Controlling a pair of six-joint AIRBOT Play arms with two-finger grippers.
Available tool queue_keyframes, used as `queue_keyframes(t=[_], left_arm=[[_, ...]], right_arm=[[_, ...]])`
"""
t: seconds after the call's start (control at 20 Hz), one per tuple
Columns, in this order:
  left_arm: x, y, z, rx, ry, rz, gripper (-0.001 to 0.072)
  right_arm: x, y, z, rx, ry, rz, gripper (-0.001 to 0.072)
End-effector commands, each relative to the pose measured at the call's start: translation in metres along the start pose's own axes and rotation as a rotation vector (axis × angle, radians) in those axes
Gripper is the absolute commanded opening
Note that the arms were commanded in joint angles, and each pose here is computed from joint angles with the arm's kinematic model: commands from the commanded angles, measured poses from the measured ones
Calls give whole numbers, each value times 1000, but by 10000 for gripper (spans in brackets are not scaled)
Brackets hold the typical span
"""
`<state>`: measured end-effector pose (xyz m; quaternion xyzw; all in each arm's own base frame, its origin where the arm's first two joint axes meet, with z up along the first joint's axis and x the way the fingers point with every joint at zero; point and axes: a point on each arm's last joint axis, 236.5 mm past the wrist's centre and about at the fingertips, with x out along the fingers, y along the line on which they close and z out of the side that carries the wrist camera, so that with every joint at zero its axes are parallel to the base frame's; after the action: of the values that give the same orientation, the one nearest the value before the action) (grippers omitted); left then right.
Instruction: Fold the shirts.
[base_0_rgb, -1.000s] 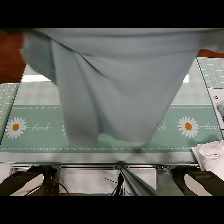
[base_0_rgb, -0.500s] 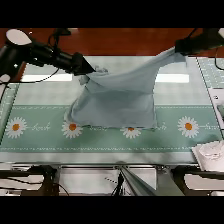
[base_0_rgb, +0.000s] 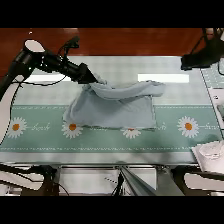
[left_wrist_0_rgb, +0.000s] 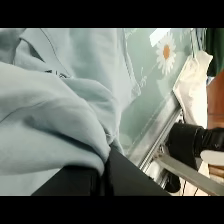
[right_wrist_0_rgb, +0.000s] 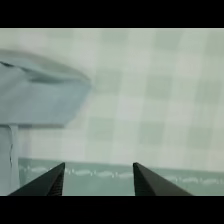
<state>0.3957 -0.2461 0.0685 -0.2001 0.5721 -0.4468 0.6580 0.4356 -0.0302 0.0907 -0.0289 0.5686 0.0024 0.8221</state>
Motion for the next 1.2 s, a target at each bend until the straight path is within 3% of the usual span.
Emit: queue_keyframes(t=[0.0,0.15,0.35,0.8,1.15], left_arm=[[0,-1,-9,13,37,-12,33],[0,-1,-9,21,37,-12,32],[0,-1,-9,20,37,-12,33],[0,-1,-8,19,33,-10,32],[0,0,-6,18,25,-7,32]], right_arm=[[8,9,-84,166,163,187,493],[28,65,-148,287,167,445,497],[60,107,-191,462,116,567,498],[100,115,-224,568,121,553,499],[124,173,-226,511,166,572,482]])
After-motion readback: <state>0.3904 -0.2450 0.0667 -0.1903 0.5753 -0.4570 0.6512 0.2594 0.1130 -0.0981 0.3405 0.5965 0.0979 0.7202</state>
